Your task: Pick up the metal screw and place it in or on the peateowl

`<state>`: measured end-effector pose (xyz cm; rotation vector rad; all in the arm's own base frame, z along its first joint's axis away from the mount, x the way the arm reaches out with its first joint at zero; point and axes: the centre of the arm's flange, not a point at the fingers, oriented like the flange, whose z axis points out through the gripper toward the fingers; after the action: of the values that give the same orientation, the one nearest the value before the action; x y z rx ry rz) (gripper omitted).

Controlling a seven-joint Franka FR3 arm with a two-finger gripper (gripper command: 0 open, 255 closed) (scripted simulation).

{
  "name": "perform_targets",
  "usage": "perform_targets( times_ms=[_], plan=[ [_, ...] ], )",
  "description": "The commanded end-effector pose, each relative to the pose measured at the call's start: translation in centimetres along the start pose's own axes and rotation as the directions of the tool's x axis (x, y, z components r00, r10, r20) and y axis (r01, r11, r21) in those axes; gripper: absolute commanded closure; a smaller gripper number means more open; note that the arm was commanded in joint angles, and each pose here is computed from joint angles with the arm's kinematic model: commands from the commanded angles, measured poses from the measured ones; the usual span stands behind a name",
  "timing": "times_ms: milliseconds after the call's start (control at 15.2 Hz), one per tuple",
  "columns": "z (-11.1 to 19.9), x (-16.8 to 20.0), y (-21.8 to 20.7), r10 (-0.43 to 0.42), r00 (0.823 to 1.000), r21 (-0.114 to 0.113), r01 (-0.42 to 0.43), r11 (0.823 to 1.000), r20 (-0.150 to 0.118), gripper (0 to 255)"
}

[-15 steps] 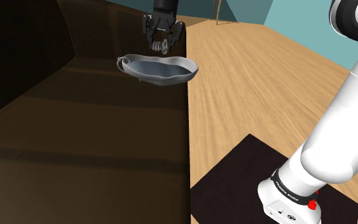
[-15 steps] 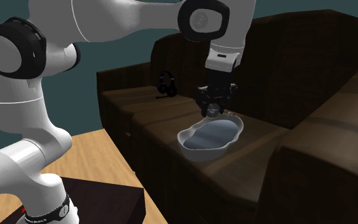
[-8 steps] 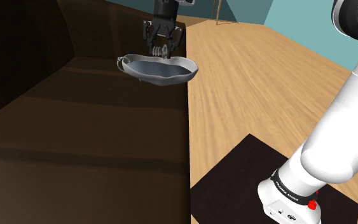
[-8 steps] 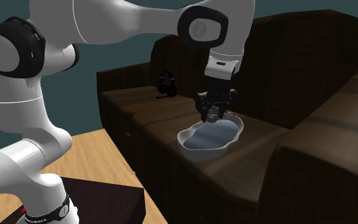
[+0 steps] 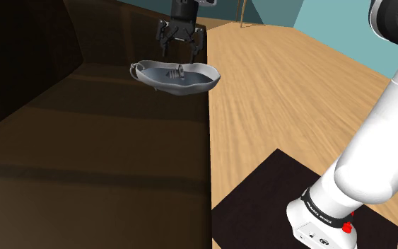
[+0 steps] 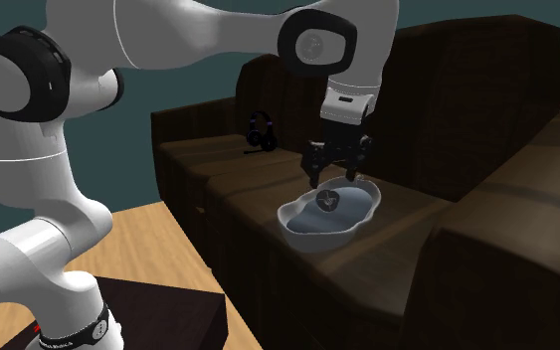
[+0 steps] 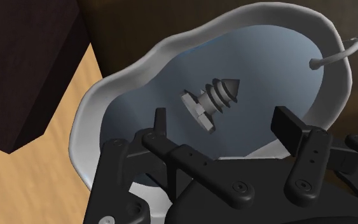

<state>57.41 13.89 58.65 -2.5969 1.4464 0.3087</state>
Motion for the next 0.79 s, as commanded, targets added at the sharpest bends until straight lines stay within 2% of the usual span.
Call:
perform_targets(
  times_ms=[0,264,726],
  plan=[
    [0.0,0.0,0.0,0.0,1.0,0.0,0.0,1.0,0.0,0],
    [-5.0,0.0,0.0,0.0,1.0,0.0,0.0,1.0,0.0,0],
    [-5.0,0.0,0.0,0.0,1.0,0.0,0.0,1.0,0.0,0]
  ],
)
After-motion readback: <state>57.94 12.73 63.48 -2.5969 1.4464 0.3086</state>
